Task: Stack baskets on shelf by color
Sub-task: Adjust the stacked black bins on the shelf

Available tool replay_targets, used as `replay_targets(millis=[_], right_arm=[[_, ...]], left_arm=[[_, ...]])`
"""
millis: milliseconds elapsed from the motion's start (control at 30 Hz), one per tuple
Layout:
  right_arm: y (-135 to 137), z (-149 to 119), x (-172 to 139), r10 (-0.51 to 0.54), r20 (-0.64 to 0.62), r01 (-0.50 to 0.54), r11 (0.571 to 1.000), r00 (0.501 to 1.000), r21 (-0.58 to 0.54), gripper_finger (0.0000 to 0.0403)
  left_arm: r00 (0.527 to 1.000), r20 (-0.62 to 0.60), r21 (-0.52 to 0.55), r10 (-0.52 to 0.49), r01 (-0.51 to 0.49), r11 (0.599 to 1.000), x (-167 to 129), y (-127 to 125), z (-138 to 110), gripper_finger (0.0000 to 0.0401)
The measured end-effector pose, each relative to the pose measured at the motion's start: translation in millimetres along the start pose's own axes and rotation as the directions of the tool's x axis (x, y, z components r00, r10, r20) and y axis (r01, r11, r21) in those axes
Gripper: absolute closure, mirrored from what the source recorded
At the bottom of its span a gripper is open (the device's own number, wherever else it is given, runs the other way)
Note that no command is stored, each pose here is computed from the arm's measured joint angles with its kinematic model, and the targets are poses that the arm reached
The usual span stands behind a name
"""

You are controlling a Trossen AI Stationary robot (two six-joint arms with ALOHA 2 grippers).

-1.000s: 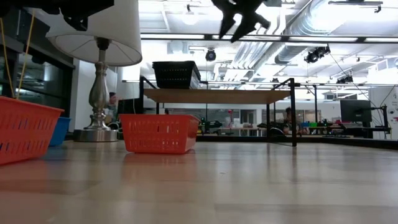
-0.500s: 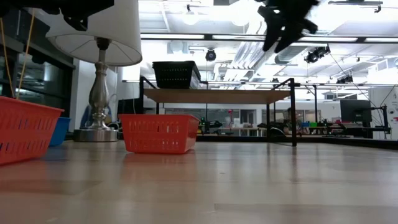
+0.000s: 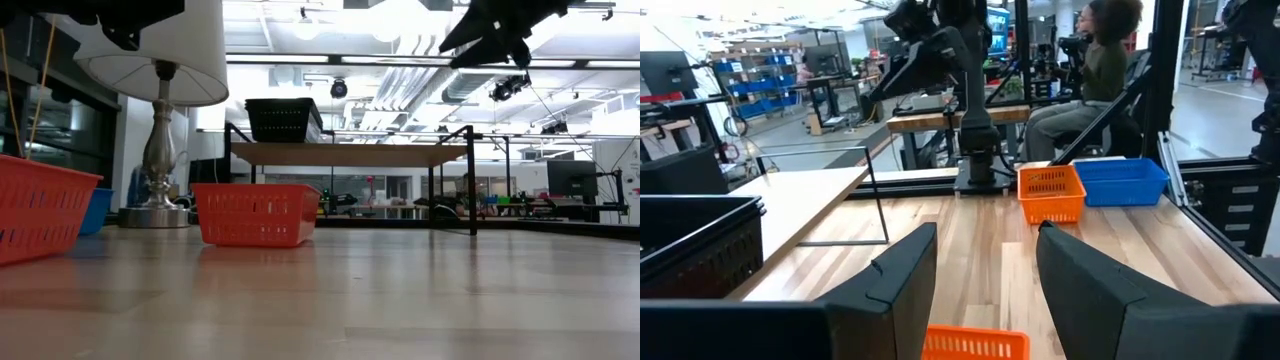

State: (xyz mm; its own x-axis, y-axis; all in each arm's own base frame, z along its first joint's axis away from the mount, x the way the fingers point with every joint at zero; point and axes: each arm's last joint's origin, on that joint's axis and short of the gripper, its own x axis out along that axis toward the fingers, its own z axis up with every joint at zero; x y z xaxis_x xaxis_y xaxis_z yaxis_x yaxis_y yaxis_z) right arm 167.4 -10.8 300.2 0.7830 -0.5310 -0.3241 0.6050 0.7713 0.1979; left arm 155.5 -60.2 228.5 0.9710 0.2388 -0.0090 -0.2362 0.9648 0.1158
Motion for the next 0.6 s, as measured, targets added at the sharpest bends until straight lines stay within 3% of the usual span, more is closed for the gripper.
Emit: replay_targets(millis=[600], right_arm=[[5, -14, -5, 0.097, 0.009, -0.096, 0.991, 0.995, -0.089, 0.0198]], left_arm=[[1.000, 0.001, 0.001, -0.015, 0.015, 1.000, 0, 0, 0, 0.0240]])
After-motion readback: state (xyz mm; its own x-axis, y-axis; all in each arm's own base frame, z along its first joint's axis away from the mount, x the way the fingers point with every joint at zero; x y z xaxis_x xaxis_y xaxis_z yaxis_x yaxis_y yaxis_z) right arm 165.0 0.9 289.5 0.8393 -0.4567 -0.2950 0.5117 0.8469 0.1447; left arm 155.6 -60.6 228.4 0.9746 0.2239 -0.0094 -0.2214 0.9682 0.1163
